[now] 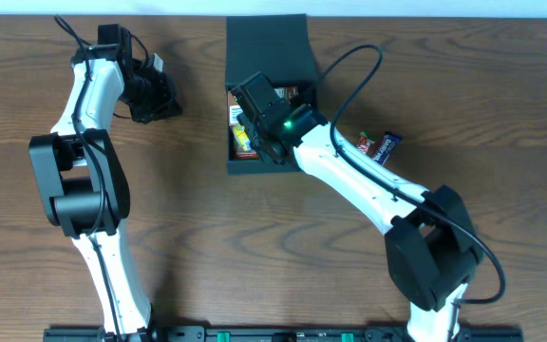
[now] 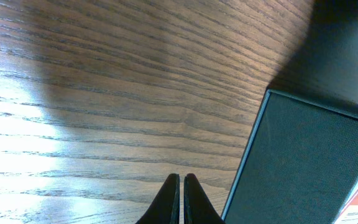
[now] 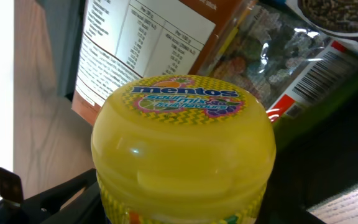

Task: Pack container
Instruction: 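Carry the Mentos tube left and lower it into the black box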

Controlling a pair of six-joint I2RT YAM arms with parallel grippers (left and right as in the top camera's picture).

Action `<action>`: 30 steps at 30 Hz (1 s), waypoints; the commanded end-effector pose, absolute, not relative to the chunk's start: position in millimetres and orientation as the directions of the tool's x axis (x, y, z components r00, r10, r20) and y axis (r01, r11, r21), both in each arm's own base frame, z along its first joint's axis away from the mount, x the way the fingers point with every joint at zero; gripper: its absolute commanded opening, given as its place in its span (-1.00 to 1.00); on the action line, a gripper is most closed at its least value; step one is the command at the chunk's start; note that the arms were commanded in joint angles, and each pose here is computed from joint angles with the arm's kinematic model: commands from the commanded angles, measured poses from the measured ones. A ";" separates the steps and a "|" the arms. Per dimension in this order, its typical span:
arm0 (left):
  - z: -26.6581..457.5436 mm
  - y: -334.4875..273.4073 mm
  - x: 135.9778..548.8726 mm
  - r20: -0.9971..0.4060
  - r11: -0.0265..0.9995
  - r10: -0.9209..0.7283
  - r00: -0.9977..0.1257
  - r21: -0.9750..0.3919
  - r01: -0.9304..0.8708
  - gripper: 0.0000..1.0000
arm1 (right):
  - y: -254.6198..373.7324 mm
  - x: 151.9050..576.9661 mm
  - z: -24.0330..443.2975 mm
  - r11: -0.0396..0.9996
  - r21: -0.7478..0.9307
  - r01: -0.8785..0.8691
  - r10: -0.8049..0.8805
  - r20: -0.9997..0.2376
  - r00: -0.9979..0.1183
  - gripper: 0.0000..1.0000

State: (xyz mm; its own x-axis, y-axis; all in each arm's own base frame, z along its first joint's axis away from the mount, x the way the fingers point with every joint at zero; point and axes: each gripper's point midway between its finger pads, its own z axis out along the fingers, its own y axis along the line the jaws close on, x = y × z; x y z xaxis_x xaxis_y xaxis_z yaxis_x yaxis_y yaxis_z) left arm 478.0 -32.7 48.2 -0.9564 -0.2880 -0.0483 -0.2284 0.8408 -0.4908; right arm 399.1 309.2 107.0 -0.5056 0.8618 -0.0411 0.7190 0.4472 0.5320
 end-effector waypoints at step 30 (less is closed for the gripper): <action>60.0 -31.4 473.0 -0.070 0.854 -0.258 -0.964 -0.483 -0.193 -0.88 | 308.4 384.6 105.6 0.190 0.482 0.856 0.958 0.101 -0.269 0.74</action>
